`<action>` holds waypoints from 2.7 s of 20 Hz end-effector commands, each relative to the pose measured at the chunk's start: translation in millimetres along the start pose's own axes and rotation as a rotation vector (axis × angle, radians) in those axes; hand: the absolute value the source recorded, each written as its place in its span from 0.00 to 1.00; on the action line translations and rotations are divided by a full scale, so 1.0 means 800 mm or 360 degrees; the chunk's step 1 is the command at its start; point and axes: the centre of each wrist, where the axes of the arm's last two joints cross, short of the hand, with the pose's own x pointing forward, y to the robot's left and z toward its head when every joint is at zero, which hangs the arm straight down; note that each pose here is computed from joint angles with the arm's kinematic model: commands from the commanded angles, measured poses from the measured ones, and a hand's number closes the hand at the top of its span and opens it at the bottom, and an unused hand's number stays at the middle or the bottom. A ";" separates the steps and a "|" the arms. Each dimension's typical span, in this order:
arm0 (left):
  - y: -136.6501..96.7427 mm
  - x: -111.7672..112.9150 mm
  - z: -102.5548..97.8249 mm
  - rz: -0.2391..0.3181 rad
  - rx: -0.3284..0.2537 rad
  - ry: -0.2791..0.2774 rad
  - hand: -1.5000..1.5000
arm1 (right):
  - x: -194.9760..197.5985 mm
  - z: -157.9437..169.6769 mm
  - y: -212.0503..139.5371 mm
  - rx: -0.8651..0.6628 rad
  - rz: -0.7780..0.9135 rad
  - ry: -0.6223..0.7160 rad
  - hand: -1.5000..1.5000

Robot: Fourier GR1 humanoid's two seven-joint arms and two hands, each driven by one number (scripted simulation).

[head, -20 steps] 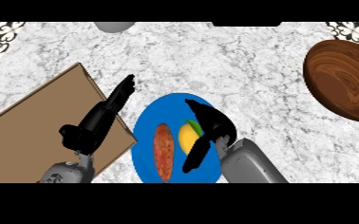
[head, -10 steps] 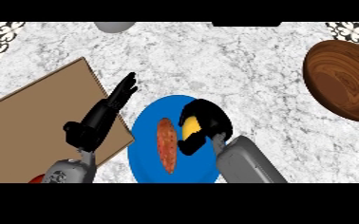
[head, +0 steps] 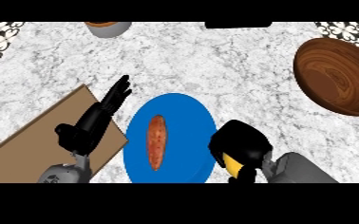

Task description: Pick the lemon from the plate and place it in the bowl

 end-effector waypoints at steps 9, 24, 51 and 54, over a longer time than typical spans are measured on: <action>0.012 -0.010 0.019 -0.0001 0.0099 0.0017 0.50 | -0.099 0.183 -0.064 -0.0636 0.0538 -0.0377 1.00; -0.015 0.014 -0.005 0.0000 -0.0027 -0.0016 0.50 | -0.238 0.356 -0.110 -0.1180 -0.0113 -0.0220 1.00; -0.020 0.011 -0.019 -0.0006 -0.0122 -0.0065 0.50 | -0.346 0.224 -0.133 -0.0968 -0.0318 -0.0127 0.00; -0.028 0.018 -0.020 -0.0037 -0.0096 -0.0084 0.50 | -0.348 0.218 -0.141 -0.1097 -0.0488 -0.0120 0.00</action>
